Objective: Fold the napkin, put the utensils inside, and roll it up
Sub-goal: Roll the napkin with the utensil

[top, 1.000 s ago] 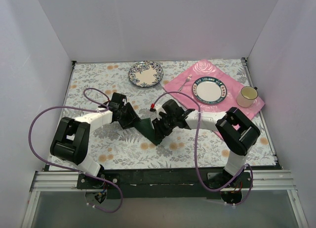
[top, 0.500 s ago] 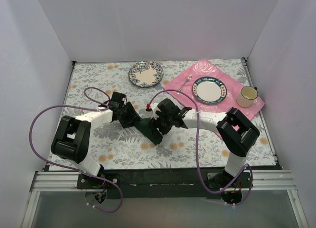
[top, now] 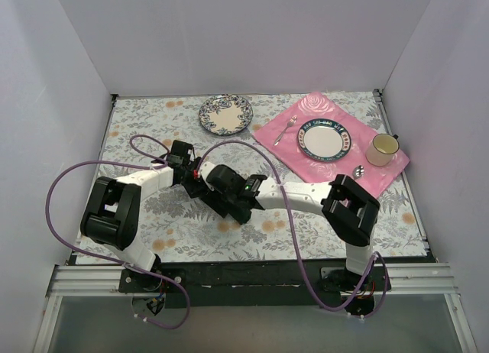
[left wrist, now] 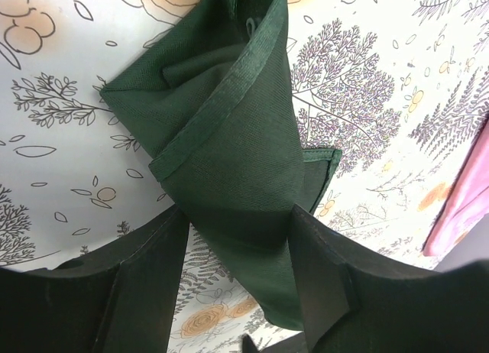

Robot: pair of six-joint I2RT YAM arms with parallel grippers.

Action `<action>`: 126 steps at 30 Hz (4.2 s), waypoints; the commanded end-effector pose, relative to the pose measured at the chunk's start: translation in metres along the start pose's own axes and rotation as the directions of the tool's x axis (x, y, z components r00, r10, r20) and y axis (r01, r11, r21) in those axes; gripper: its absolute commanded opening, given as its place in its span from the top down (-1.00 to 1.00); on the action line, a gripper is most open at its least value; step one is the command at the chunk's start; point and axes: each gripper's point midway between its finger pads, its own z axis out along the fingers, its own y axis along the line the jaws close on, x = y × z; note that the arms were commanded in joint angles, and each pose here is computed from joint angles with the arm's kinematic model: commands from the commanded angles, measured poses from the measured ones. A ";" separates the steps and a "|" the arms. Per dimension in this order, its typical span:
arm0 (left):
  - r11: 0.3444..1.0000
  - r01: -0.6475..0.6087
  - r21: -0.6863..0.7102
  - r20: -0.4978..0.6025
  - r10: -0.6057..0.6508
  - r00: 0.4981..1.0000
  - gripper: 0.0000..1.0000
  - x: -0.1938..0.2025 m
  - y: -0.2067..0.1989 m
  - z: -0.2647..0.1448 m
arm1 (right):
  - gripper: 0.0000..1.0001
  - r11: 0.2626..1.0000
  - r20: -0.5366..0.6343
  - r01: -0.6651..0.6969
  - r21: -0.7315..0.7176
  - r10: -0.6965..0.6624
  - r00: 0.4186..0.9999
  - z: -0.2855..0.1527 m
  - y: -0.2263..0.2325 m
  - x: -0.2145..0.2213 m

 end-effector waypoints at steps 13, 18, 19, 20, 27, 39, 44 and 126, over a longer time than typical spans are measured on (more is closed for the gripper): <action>0.988 0.024 -0.155 -0.095 -0.039 0.995 -0.07 0.028 0.049 0.008 | -0.52 0.968 0.036 0.125 0.218 -0.136 0.990 0.035 0.002 0.006; 0.989 0.025 -0.148 -0.093 -0.039 0.995 -0.07 0.026 0.048 0.006 | -0.35 0.970 0.008 0.134 0.204 -0.138 0.990 0.047 0.005 0.021; 0.989 0.023 -0.149 -0.092 -0.037 0.995 -0.07 0.026 0.048 0.006 | -0.31 0.971 0.004 0.131 0.201 -0.135 0.991 0.048 0.006 0.023; 0.988 0.023 -0.151 -0.092 -0.037 0.995 -0.07 0.026 0.049 0.006 | -0.20 0.971 -0.002 0.129 0.202 -0.131 0.991 0.049 0.005 0.025; 0.990 0.027 -0.136 -0.085 -0.039 0.996 -0.09 0.022 0.048 0.002 | 0.22 0.980 -0.022 0.089 0.175 -0.086 0.996 0.054 0.000 0.041; 1.000 0.008 0.004 0.035 -0.008 0.999 -0.58 -0.016 0.029 -0.035 | 0.52 0.971 -0.029 -0.159 -0.180 0.156 0.987 0.049 0.028 0.030; 1.000 -0.002 0.016 0.042 0.002 0.999 -0.58 -0.013 0.027 -0.045 | 0.55 0.861 -0.070 -0.325 -0.390 0.324 0.944 0.044 0.037 0.027; 0.990 0.041 -0.137 -0.015 -0.043 0.999 0.71 0.015 0.042 -0.011 | 0.32 0.989 -0.082 0.065 0.136 -0.054 0.995 0.028 0.051 0.031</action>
